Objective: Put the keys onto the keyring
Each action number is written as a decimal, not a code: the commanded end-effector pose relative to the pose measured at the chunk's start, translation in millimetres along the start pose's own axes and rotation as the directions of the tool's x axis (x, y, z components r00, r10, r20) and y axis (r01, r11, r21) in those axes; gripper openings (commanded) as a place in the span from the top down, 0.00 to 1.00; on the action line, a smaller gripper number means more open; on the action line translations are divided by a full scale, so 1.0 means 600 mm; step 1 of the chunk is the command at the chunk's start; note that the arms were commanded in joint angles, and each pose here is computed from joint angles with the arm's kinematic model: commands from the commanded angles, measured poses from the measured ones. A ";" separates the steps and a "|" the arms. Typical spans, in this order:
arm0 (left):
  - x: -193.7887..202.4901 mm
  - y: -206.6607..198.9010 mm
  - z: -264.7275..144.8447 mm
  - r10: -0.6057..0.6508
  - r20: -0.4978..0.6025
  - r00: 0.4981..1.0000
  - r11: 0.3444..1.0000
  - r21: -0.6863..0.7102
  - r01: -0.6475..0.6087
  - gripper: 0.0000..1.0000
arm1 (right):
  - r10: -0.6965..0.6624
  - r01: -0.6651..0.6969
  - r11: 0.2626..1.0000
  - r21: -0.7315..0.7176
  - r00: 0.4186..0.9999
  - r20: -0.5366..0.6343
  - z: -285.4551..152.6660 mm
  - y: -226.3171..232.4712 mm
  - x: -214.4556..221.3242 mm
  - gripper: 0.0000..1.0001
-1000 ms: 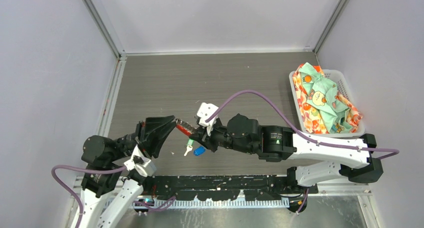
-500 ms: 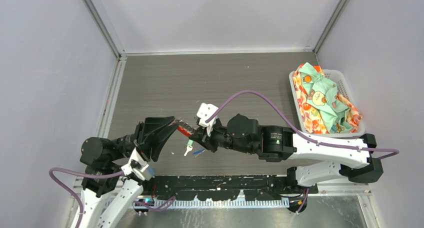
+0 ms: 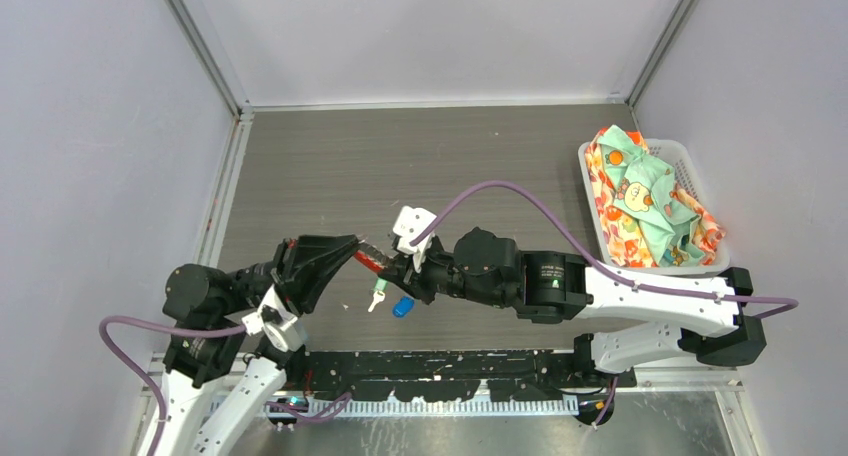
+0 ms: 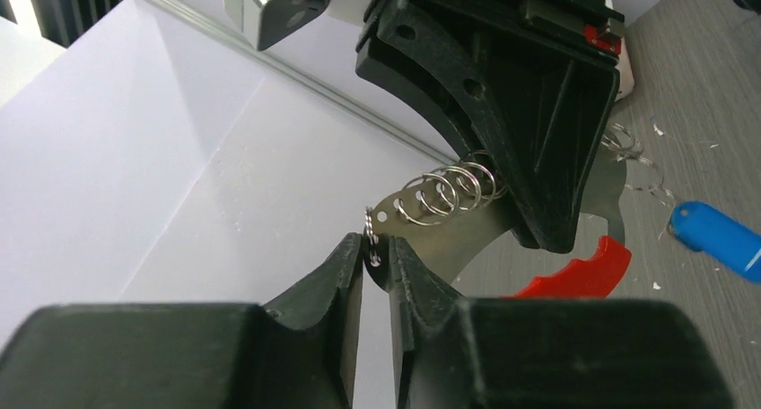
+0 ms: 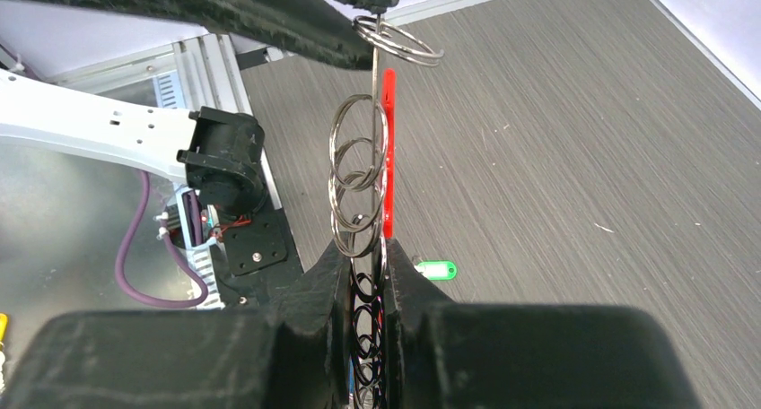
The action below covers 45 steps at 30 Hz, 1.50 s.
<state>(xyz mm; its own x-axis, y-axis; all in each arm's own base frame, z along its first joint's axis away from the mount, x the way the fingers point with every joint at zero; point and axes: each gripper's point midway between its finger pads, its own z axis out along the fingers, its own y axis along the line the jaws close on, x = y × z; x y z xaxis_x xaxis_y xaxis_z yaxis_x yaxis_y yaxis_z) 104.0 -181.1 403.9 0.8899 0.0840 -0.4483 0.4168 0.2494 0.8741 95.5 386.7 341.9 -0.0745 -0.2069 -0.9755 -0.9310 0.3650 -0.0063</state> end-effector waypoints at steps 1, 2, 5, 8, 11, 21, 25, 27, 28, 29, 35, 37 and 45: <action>-0.018 0.023 0.007 -0.116 0.010 0.993 0.993 -0.002 0.116 0.86 | 0.005 -0.005 1.000 0.000 0.996 0.084 -0.002 0.000 -0.045 0.99; -0.019 0.022 0.008 -0.139 0.007 0.990 0.990 0.007 0.139 0.89 | 0.005 -0.006 1.000 0.002 0.996 0.087 -0.003 0.000 -0.047 0.99; -0.020 0.020 0.011 -0.199 0.000 0.980 0.980 0.025 0.199 0.99 | 0.006 -0.007 1.000 0.007 0.996 0.090 -0.005 -0.002 -0.047 0.99; -0.016 0.026 0.012 -0.254 -0.013 0.967 0.967 0.006 0.254 0.99 | 0.008 -0.008 1.000 0.005 0.995 0.099 -0.006 -0.002 -0.045 0.99; -0.012 0.042 0.016 -0.337 -0.021 0.941 0.941 -0.041 0.336 1.00 | 0.013 -0.012 1.000 -0.010 0.992 0.123 -0.010 0.001 -0.045 0.90; -0.001 0.063 0.030 -0.661 0.008 0.750 0.742 -0.140 0.656 1.00 | 0.042 -0.026 0.997 -0.069 0.968 0.248 -0.037 0.011 -0.082 0.58; -0.001 0.053 0.033 -0.717 0.012 0.697 0.690 -0.124 0.713 1.00 | 0.055 -0.033 0.996 -0.079 0.954 0.296 -0.053 0.011 -0.100 0.36; -0.004 0.049 0.036 -0.729 0.014 0.684 0.680 -0.100 0.726 1.00 | 0.057 -0.035 0.996 -0.078 0.950 0.307 -0.062 0.008 -0.105 0.31; -0.009 0.047 0.038 -0.735 0.018 0.678 0.675 -0.081 0.734 1.00 | 0.046 -0.026 0.997 -0.070 0.947 0.317 -0.069 0.004 -0.109 0.31; -0.015 0.043 0.040 -0.738 0.019 0.674 0.673 -0.050 0.738 1.00 | 0.033 -0.013 0.998 -0.062 0.943 0.330 -0.077 0.001 -0.113 0.31; -0.073 0.012 0.043 -0.783 0.004 0.622 0.610 0.197 0.767 1.00 | -0.074 0.101 0.994 -0.051 0.921 0.383 -0.127 -0.009 -0.128 0.31; -0.086 0.003 0.042 -0.798 -0.011 0.603 0.579 0.262 0.772 1.00 | -0.098 0.137 0.988 -0.077 0.921 0.376 -0.132 -0.004 -0.128 0.31; -0.103 -0.003 0.040 -0.822 -0.034 0.569 0.525 0.340 0.780 1.00 | -0.136 0.232 0.945 -0.232 0.920 0.368 -0.133 0.044 -0.124 0.36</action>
<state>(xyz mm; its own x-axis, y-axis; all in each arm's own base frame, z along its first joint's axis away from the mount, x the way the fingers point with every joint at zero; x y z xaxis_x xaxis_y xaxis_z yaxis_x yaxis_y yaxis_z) 69.7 -212.9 418.5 0.1280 -0.1053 -0.9862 0.9890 -0.0614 0.1349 64.8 335.8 417.7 0.1442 0.0720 -0.9869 -0.9736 0.1888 -0.1285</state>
